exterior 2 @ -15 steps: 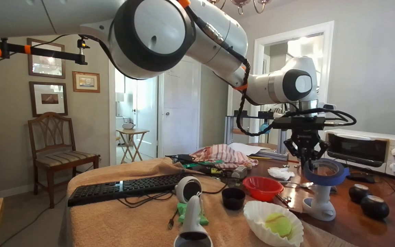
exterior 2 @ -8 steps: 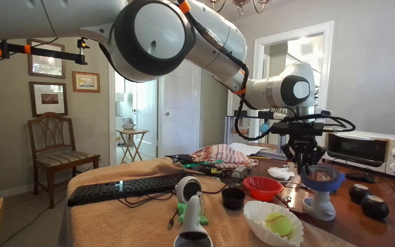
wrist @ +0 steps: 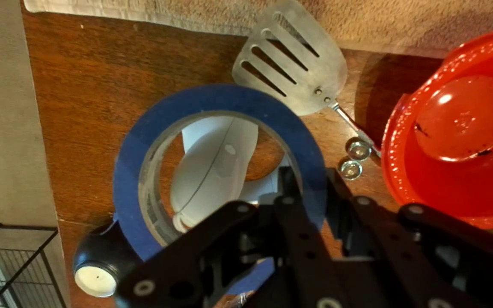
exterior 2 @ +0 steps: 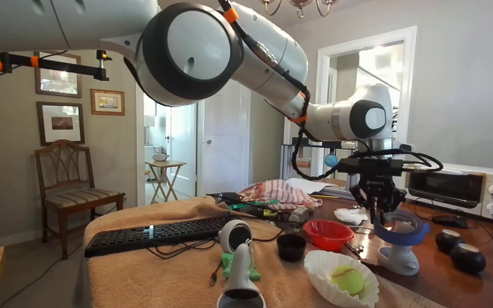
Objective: Put the blue tape around the controller at the right back
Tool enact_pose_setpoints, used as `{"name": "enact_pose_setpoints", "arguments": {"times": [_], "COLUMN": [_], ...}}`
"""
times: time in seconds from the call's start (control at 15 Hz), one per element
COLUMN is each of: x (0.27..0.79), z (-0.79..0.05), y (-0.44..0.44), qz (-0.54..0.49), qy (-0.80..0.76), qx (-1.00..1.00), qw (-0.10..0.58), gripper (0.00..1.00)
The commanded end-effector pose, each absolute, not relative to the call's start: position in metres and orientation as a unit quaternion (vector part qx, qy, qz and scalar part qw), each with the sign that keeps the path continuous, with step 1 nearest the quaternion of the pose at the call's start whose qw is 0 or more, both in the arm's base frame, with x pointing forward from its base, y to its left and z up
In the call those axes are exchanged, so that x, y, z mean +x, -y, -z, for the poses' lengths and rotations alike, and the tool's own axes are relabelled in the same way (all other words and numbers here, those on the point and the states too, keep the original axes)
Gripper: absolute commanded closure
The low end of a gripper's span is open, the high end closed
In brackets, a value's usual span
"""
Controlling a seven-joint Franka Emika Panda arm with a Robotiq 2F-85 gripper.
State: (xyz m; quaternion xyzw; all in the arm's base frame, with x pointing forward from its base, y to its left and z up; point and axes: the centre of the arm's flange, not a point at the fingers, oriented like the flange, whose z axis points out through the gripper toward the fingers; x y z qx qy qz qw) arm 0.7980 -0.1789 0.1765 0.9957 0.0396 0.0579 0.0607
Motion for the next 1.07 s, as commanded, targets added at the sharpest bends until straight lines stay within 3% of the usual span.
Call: {"name": "enact_pose_setpoints", "arguments": {"times": [0.0, 1.0], "x": [0.824, 0.816], "z": [-0.168, -0.137], "y": [0.192, 0.194], "qz": [-0.063, -0.027], "qy": [-0.002, 0.014], "qx": [0.996, 0.997], "qw": [0.062, 0.064], "gripper": [0.95, 0.95]}}
